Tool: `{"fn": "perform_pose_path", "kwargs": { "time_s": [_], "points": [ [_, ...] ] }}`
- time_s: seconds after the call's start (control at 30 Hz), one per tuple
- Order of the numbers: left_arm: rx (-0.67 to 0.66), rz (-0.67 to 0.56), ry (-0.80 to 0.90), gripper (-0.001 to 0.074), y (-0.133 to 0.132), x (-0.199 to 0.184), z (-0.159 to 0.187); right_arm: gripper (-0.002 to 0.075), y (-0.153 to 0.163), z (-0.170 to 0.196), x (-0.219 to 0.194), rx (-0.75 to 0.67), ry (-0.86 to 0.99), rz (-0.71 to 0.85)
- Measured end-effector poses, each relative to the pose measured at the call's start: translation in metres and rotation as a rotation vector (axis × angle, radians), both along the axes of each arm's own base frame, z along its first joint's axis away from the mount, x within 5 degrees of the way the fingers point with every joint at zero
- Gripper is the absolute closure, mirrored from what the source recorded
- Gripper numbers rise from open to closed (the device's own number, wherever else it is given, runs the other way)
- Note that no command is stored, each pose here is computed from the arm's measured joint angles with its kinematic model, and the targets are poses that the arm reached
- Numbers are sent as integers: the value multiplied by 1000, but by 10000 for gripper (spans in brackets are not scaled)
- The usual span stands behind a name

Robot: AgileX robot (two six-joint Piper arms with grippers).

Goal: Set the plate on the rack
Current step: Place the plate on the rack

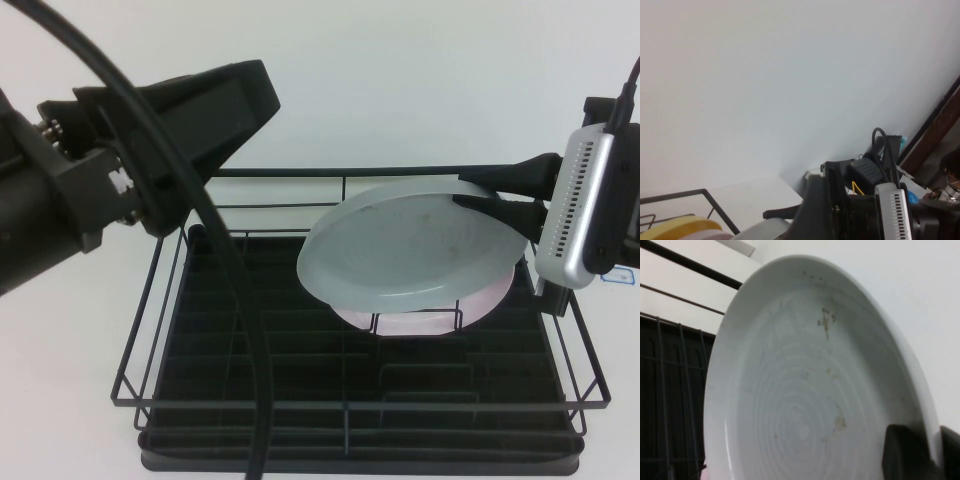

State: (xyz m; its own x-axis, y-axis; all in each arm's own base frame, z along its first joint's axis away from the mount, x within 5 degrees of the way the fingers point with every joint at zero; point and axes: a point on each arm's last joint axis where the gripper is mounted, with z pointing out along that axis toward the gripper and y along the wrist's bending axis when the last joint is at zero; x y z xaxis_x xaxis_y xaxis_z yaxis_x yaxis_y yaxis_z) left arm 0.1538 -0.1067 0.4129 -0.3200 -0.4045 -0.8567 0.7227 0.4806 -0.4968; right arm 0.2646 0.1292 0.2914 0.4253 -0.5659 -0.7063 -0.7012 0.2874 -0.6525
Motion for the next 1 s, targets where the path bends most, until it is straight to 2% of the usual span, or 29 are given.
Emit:
{"fn": "perform_pose_path", "kwargs": {
  "time_s": [0.57, 0.8, 1.0],
  "points": [
    [0, 0, 0, 104, 0, 0, 0, 651, 0, 12, 6, 57, 47, -44],
    [0, 0, 0, 105, 0, 0, 0, 652, -5, -6, 8, -2, 95, -110],
    [0, -4, -1, 105, 0, 0, 0, 652, -3, -19, 13, -17, 134, -106]
  ]
}}
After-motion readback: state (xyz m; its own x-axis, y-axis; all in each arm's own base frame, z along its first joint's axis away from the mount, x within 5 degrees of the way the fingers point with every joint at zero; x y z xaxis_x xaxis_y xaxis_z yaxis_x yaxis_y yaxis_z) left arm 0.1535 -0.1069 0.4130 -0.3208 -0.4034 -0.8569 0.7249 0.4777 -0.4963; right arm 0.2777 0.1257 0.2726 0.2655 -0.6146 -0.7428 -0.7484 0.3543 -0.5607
